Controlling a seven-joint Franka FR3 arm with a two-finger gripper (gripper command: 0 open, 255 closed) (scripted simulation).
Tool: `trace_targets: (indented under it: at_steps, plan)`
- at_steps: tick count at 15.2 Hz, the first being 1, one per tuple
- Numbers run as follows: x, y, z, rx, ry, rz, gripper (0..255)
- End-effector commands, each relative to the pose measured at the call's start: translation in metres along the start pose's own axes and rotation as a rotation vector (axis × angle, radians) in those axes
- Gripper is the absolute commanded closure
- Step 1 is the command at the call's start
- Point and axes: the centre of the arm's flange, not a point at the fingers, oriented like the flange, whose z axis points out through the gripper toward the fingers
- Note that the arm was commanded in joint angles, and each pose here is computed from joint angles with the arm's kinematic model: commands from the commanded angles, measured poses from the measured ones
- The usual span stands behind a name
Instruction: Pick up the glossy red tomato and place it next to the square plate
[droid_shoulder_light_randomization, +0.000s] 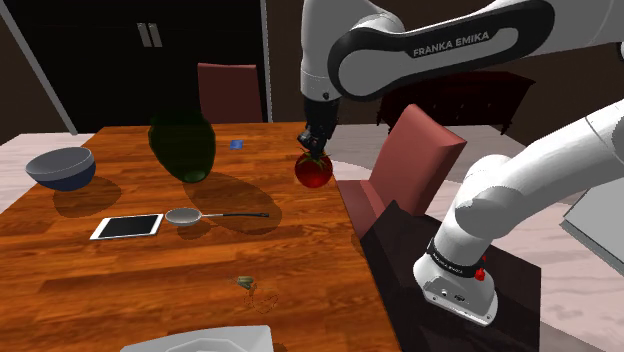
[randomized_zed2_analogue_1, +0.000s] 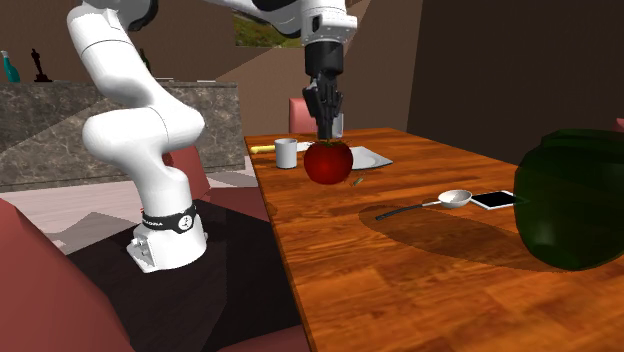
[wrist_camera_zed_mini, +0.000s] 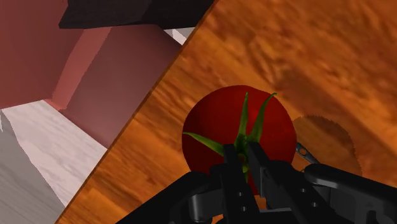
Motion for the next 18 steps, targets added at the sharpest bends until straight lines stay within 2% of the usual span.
trace_targets:
  at_steps: [1, 9, 18]
  plan:
    - [0.001, 0.001, -0.011, 0.0, 0.0, 0.0, 255]
    - [0.005, 0.006, -0.048, 0.0, 0.0, 0.0, 255]
    - [-0.067, -0.086, -0.069, 0.0, 0.0, 0.0, 255]
